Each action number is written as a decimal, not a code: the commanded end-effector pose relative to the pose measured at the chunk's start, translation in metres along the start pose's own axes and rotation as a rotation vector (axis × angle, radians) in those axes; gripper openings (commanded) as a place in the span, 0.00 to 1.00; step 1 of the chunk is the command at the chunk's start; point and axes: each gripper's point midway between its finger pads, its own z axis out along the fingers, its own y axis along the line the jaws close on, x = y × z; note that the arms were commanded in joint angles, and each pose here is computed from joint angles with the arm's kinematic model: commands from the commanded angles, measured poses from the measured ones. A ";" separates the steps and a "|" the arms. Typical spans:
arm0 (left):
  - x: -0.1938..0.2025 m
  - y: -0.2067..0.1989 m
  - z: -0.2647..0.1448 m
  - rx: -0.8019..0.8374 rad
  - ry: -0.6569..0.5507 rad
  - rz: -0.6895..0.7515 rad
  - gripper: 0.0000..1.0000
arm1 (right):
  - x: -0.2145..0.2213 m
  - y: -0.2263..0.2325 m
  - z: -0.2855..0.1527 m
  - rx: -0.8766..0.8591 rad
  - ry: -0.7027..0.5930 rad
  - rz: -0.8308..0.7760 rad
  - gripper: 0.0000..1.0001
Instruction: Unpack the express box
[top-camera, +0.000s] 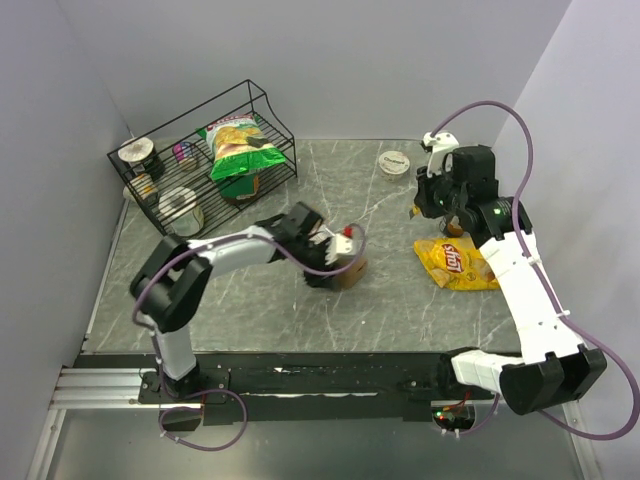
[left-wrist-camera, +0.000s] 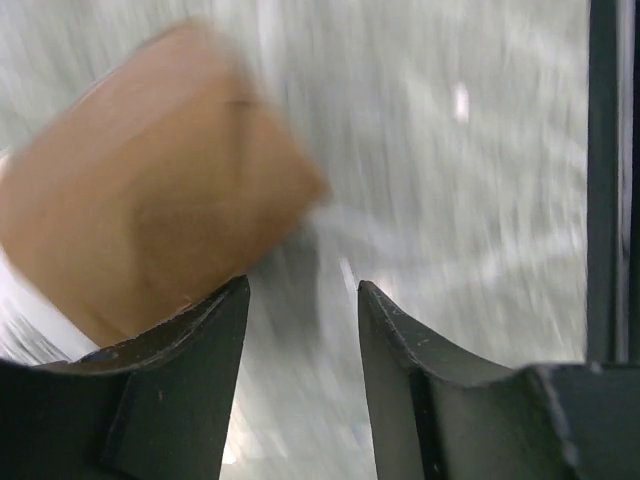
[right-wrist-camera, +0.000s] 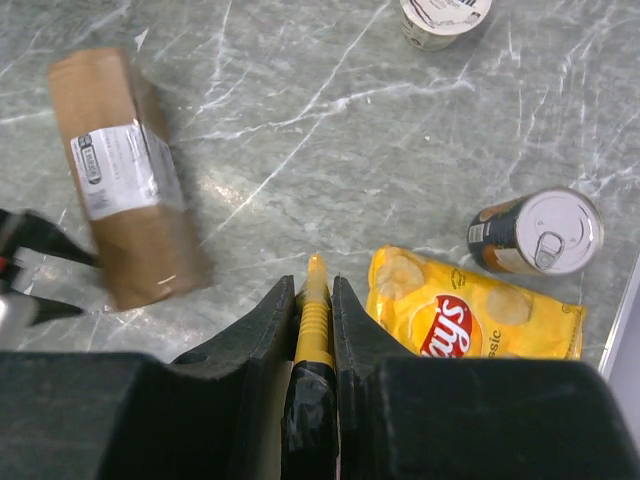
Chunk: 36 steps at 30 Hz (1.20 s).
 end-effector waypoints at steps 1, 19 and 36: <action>-0.086 0.005 0.014 0.080 -0.131 0.125 0.54 | -0.009 -0.002 -0.005 0.014 -0.055 -0.004 0.00; -0.029 0.122 -0.143 -0.504 -0.346 -0.860 0.82 | -0.024 -0.010 0.076 0.011 -0.141 -0.071 0.00; 0.044 0.126 -0.084 -0.409 -0.185 -1.018 0.76 | 0.037 0.040 0.115 -0.089 -0.009 -0.211 0.00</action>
